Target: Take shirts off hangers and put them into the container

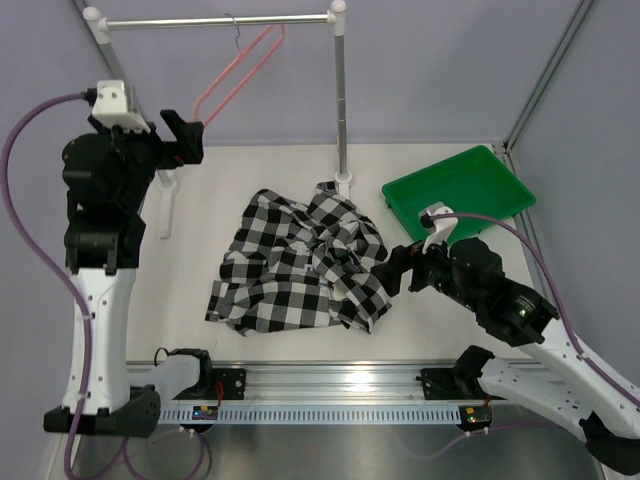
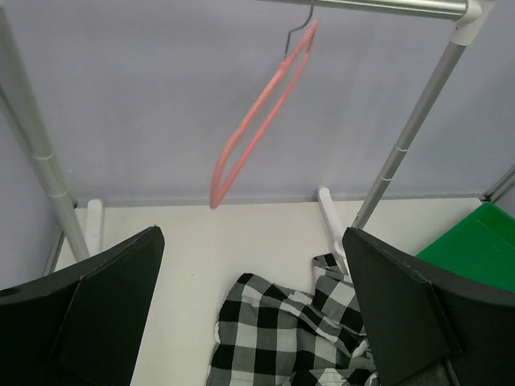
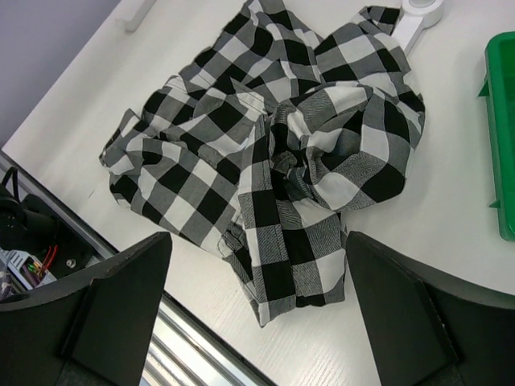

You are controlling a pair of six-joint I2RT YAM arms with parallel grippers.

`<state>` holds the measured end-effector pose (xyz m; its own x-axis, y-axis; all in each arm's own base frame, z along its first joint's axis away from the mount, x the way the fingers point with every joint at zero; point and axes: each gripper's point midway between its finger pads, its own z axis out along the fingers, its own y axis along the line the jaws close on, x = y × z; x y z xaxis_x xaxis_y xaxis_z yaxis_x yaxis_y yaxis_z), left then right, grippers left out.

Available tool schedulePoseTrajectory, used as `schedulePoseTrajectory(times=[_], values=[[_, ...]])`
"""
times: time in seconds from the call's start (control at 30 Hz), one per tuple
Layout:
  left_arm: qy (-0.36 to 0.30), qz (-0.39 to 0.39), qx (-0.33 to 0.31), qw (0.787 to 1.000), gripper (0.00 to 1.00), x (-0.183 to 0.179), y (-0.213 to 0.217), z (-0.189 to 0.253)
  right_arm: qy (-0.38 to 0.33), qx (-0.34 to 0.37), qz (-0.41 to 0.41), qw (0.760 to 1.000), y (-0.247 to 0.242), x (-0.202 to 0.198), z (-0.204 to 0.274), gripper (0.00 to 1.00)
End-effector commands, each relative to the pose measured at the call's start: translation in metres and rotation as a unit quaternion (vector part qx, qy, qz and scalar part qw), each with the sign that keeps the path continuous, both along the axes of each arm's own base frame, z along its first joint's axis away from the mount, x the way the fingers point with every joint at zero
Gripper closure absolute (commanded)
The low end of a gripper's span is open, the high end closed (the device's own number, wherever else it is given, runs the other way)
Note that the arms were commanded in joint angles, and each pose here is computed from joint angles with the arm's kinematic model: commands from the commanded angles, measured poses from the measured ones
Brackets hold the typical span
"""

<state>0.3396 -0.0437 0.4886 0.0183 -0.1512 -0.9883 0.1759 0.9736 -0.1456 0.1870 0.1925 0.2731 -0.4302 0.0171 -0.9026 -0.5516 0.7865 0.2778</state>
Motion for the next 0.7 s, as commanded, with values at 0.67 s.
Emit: schedulePoseTrajectory(times=[0.67], values=[[0.132,0.011,-0.027,0.991,0.01,-0.127,0.0,-0.227,0.14,-0.109,-0.08,0.981,0.083,0.097,-0.132,0.0]])
